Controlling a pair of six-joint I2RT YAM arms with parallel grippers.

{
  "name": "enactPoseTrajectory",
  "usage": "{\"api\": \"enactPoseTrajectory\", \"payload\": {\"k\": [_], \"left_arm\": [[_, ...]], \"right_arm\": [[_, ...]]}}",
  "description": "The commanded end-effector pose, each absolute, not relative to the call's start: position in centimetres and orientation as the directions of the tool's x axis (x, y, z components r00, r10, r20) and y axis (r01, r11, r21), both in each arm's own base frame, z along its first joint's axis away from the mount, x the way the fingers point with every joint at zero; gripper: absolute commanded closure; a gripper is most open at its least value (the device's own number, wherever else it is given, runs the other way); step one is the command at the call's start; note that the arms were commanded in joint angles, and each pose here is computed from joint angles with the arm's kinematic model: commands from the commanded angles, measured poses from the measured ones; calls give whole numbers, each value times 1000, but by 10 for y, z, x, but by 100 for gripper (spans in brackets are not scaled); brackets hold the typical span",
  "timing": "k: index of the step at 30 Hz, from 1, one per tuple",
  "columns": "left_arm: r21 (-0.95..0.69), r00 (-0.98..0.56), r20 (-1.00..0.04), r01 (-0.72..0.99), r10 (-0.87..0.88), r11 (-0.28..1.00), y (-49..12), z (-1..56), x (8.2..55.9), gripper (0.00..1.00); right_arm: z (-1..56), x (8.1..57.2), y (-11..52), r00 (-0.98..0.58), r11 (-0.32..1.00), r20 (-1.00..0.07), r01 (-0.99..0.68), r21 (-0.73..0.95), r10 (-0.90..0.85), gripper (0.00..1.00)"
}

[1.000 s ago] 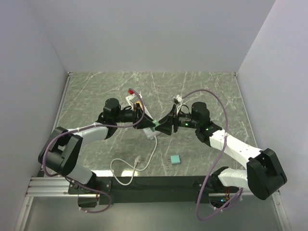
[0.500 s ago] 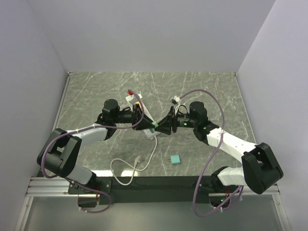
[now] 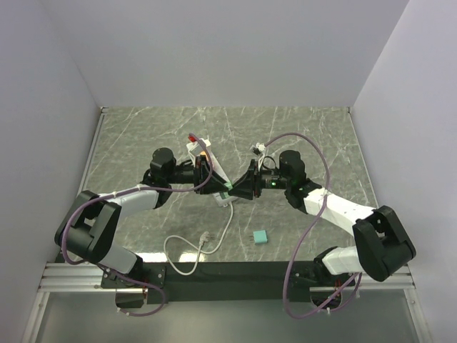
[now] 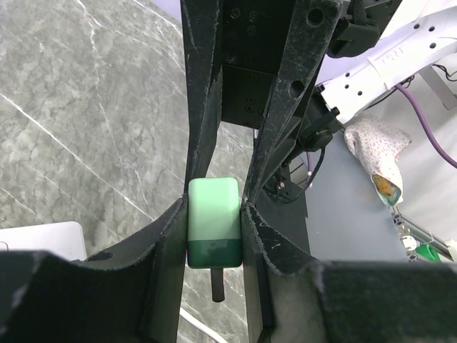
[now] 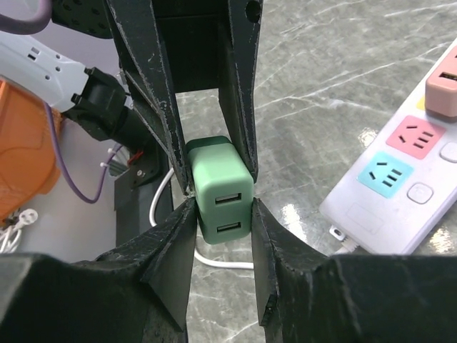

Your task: Insert the plug

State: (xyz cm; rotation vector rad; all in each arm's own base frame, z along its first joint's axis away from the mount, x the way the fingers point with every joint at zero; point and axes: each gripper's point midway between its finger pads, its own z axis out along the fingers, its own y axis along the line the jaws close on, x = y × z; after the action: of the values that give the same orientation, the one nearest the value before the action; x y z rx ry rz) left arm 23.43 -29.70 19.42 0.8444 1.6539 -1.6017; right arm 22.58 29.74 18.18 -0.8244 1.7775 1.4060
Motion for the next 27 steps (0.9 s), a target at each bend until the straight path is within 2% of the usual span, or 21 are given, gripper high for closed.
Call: {"api": "enactPoseTrajectory", "payload": {"k": [1, 4, 7, 8, 10, 16, 21, 27], "left_arm": [[-489, -488, -872, 872, -43, 17, -300, 211, 236, 100], [-492, -491, -870, 870, -51, 23, -301, 212, 238, 97], [-505, -503, -862, 863, -55, 25, -301, 211, 239, 80], [-508, -506, -861, 861, -57, 27, -301, 210, 240, 72], [-513, -509, -858, 858, -69, 39, -301, 210, 243, 63], [-535, -526, -844, 840, -106, 87, -295, 211, 256, 46], [-556, -541, -830, 822, -136, 124, -287, 209, 267, 37], [-580, -552, -814, 786, -180, 213, -271, 202, 289, 36]], "right_arm": [[210, 216, 312, -480, 88, -876, -875, 477, -30, 91], [209, 222, 311, -481, 126, -876, -870, 476, -16, 99], [207, 232, 308, -479, 190, -878, -862, 470, -7, 100], [208, 235, 307, -476, 205, -880, -861, 465, -2, 100], [208, 239, 303, -475, 239, -880, -854, 463, 7, 100], [202, 252, 285, -481, 367, -877, -814, 450, 8, 100], [200, 258, 275, -484, 417, -875, -793, 444, 11, 100], [186, 273, 267, -508, 515, -861, -745, 425, -24, 100]]}}
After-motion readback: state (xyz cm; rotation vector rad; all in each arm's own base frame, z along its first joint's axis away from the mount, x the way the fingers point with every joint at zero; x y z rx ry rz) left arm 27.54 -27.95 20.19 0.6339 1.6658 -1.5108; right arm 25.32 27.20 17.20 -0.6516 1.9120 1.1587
